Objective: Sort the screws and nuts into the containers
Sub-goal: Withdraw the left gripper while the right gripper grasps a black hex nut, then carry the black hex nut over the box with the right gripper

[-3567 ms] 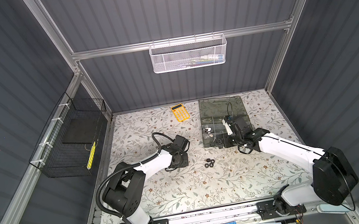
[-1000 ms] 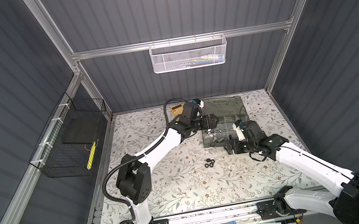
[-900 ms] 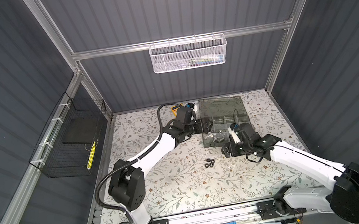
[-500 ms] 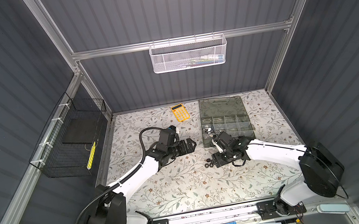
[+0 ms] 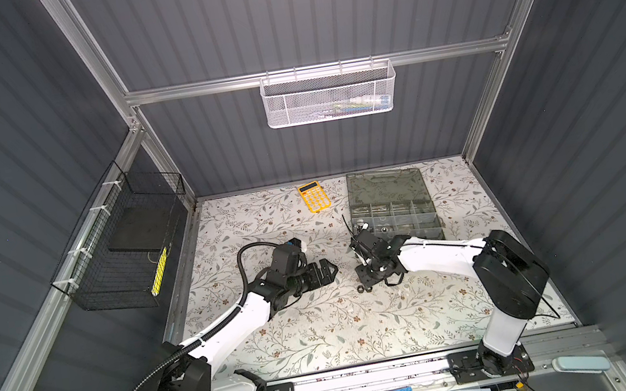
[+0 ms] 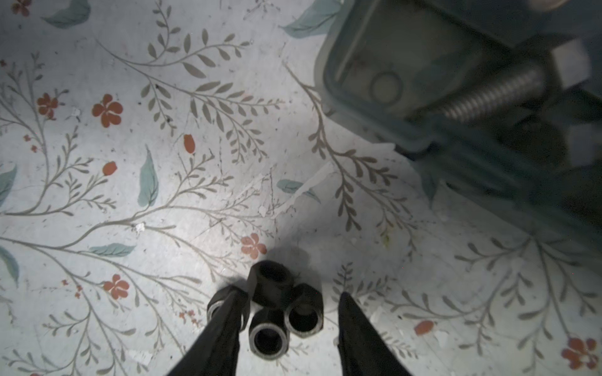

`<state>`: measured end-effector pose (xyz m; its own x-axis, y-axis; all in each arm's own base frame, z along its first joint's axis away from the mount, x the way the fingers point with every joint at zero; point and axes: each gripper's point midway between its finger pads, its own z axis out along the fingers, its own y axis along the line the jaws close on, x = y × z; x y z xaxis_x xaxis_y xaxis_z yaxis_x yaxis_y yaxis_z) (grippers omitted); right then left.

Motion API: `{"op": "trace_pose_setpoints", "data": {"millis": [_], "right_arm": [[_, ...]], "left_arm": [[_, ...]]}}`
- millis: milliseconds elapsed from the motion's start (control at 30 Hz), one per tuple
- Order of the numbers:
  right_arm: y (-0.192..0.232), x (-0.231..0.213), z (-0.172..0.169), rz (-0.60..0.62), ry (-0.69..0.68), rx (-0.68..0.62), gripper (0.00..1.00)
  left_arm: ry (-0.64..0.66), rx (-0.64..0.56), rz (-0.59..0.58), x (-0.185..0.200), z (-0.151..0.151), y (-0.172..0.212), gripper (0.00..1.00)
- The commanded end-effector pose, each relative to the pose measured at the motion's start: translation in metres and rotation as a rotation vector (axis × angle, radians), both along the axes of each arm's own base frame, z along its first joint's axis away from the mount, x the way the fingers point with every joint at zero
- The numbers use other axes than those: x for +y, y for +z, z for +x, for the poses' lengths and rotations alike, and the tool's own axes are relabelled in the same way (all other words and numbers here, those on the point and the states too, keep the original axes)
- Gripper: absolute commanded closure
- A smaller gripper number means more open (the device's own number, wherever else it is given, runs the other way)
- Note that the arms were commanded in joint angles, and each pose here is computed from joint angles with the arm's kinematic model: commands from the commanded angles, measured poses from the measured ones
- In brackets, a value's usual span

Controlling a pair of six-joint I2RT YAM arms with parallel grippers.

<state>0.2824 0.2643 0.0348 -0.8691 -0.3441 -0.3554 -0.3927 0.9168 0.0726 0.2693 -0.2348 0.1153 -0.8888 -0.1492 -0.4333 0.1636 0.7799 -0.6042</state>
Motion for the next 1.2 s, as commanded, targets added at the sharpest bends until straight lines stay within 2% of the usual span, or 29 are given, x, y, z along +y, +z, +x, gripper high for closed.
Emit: {"op": "trace_pose_setpoints", "data": {"millis": [0, 433, 733, 967, 1167], "right_arm": [[-0.003, 0.006, 0.004, -0.018, 0.019, -0.001, 0.55], [-0.025, 0.008, 0.002, -0.050, 0.025, 0.029, 0.67], [-0.021, 0.008, 0.005, -0.047, 0.013, 0.014, 0.78], [0.023, 0.007, 0.016, 0.014, -0.013, -0.039, 0.79], [0.074, -0.021, 0.041, 0.077, -0.104, -0.104, 0.79]], "left_arm": [[0.005, 0.005, -0.025, 0.000, -0.001, 0.001, 0.00], [0.014, 0.006, -0.010, 0.003, -0.001, -0.002, 0.00], [0.020, 0.006, -0.011, 0.003, 0.000, -0.002, 0.00], [0.013, -0.019, -0.060, -0.004, 0.004, 0.015, 0.00], [-0.002, -0.037, -0.118, -0.016, 0.008, 0.029, 0.00]]}}
